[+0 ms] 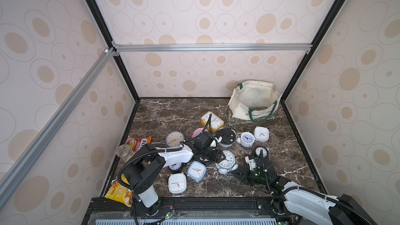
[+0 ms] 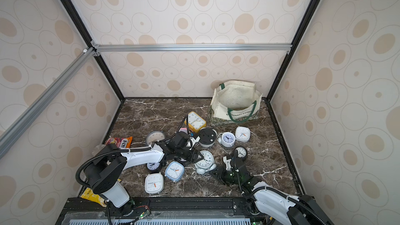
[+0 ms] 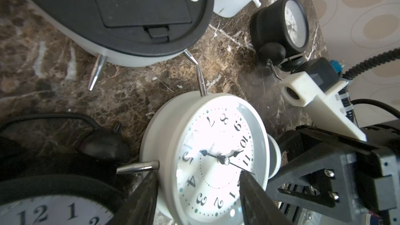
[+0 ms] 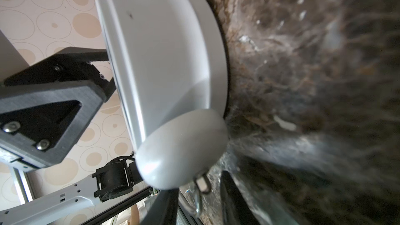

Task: Put the alarm clock into the canvas bag
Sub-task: Pick up the alarm from the center of the board.

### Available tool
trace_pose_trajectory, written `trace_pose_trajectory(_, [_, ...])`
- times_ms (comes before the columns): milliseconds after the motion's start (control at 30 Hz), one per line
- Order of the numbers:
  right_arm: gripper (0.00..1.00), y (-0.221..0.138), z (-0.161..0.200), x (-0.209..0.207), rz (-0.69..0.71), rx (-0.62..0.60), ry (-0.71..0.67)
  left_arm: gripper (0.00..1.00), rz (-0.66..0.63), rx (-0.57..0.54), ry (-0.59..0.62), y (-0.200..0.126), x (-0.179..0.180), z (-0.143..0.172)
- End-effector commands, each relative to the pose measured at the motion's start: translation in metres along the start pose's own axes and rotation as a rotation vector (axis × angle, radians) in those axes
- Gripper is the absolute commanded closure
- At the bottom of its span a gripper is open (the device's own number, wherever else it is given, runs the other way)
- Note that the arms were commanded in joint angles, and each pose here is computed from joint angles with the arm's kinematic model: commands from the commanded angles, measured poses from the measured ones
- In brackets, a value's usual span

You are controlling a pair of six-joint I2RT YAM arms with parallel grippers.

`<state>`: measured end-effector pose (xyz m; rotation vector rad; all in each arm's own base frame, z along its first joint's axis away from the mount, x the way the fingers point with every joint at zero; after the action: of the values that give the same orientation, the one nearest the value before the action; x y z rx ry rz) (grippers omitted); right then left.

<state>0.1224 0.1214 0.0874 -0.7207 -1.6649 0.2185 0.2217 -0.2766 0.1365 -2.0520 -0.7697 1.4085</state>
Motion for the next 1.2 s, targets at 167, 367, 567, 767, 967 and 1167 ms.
trace_pose_trajectory(167, [0.79,0.003,-0.003,0.004,-0.041,-0.054,-0.034,0.4,-0.017,0.041,-0.033,0.006,0.007,0.01])
trace_pose_trajectory(367, [0.88,0.002,-0.004,0.006,-0.046,-0.058,-0.043,0.4,-0.009,0.039,-0.036,0.006,0.005,0.008])
trace_pose_trajectory(567, [0.99,-0.001,-0.01,0.017,-0.061,-0.078,-0.053,0.39,0.015,0.017,-0.012,-0.002,-0.009,-0.004])
trace_pose_trajectory(767, [1.0,-0.017,-0.018,0.035,-0.044,-0.134,-0.069,0.31,0.047,-0.063,0.06,-0.026,-0.043,-0.03])
trace_pose_trajectory(967, [1.0,-0.047,-0.028,0.059,-0.002,-0.281,-0.138,0.07,0.089,-0.272,0.171,-0.088,-0.099,-0.074])
trace_pose_trajectory(1167, [1.0,-0.058,-0.057,0.113,-0.044,-0.31,-0.277,0.02,0.19,-0.562,0.187,-0.186,-0.125,-0.096])
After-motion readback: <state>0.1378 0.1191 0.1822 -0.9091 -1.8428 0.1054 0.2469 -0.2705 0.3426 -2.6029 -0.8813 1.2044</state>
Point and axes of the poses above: each gripper's point midway between its finger pads, its own y axis out along the fingers, its own x axis along the line the jaws close on, z = x × y, the point moved 10 cm from there along -y, back along the fingers, and after that the axes turned 15 degrees about -y, right-handed, at the moved point
